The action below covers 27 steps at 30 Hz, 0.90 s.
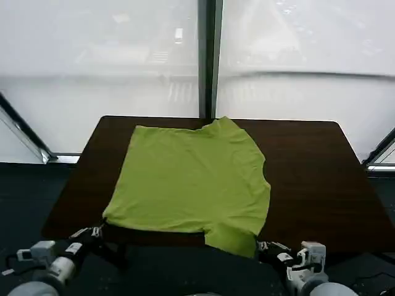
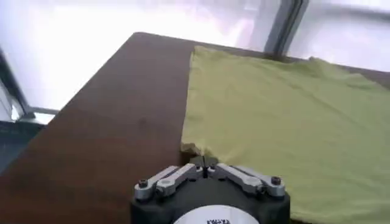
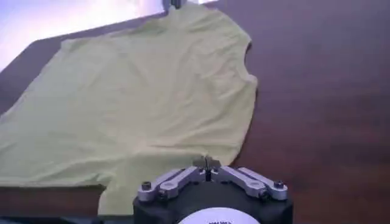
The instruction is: Fold and organize the clothes.
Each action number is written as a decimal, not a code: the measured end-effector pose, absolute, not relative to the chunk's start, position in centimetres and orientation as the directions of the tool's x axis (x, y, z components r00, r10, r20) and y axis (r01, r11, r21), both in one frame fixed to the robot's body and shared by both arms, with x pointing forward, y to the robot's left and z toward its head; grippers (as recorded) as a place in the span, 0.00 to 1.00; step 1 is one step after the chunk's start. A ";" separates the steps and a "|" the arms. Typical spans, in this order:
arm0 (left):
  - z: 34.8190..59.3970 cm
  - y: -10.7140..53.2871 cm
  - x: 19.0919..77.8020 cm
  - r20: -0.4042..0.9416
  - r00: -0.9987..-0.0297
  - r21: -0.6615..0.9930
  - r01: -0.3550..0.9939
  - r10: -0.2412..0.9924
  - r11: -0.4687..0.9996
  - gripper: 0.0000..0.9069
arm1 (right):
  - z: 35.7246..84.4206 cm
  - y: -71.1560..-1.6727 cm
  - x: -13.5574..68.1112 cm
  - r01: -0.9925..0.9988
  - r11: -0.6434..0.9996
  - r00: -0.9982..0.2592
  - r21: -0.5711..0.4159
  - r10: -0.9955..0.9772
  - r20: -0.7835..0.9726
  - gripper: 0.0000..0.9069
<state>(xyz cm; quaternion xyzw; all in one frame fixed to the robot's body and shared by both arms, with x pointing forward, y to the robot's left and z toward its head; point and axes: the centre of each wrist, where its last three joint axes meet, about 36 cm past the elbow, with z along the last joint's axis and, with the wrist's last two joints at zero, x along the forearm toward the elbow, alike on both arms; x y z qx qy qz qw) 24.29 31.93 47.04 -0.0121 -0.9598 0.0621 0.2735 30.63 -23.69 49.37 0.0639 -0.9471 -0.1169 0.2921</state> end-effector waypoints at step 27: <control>44.9 32.2 33.4 0.403 -0.912 -0.125 0.026 0.075 0.992 0.00 | 45.0 -20.7 39.7 -0.005 0.967 -0.866 0.256 -0.132 0.482 0.00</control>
